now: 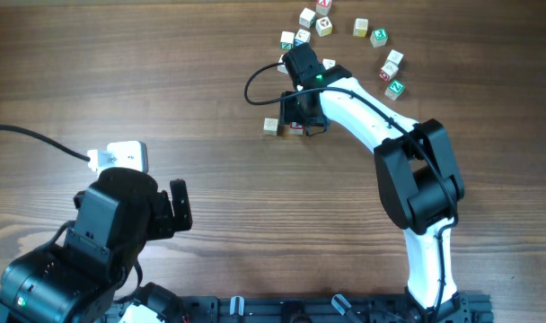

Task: Form a horizontal line
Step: 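Place the red '1' block right of the bee block, then reach the right gripper back and grasp the '4' block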

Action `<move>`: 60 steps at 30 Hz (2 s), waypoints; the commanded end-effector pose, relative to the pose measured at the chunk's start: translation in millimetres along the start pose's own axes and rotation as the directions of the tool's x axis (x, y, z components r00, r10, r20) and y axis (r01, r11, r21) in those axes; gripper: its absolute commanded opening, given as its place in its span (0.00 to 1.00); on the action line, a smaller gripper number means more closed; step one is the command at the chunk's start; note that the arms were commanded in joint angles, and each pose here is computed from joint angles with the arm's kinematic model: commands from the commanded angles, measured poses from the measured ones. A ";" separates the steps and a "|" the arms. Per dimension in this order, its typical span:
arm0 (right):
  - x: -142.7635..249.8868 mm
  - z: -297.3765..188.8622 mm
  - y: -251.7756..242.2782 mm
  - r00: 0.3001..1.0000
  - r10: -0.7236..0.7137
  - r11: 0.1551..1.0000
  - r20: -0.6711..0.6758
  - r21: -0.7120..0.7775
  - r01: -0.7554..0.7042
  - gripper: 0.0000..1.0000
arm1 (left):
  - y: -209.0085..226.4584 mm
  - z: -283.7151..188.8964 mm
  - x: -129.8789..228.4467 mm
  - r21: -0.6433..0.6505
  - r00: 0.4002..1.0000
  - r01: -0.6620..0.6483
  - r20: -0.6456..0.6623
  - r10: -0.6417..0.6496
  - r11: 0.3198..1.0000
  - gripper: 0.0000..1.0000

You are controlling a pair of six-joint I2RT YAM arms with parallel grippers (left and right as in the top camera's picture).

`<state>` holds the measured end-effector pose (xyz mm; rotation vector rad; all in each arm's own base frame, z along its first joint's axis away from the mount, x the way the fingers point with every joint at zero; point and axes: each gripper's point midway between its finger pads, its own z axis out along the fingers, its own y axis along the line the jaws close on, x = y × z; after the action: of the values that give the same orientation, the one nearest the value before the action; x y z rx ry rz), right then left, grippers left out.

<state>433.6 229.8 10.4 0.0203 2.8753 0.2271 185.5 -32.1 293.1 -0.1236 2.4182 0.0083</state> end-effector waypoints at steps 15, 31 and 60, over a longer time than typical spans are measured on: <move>-152.6 -147.8 -96.4 0.832 0.114 0.988 0.542 0.025 -0.152 0.99 | 2.1 -0.1 -1.2 -0.009 1.000 0.021 0.008 -0.021 1.000 1.00; -139.3 -25.4 -200.8 0.860 0.290 0.918 0.419 0.133 -0.374 0.97 | 2.1 -0.1 -1.1 -0.010 1.000 0.021 0.007 -0.021 1.000 1.00; -141.1 -92.7 -160.1 0.894 0.220 0.972 0.391 -0.014 -0.233 0.26 | 2.1 -0.1 -1.1 -0.010 1.000 0.021 0.007 -0.021 1.000 1.00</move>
<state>545.7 33.0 34.5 0.4531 2.5714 0.0586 185.5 -32.1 293.1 -0.1236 2.4182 0.0083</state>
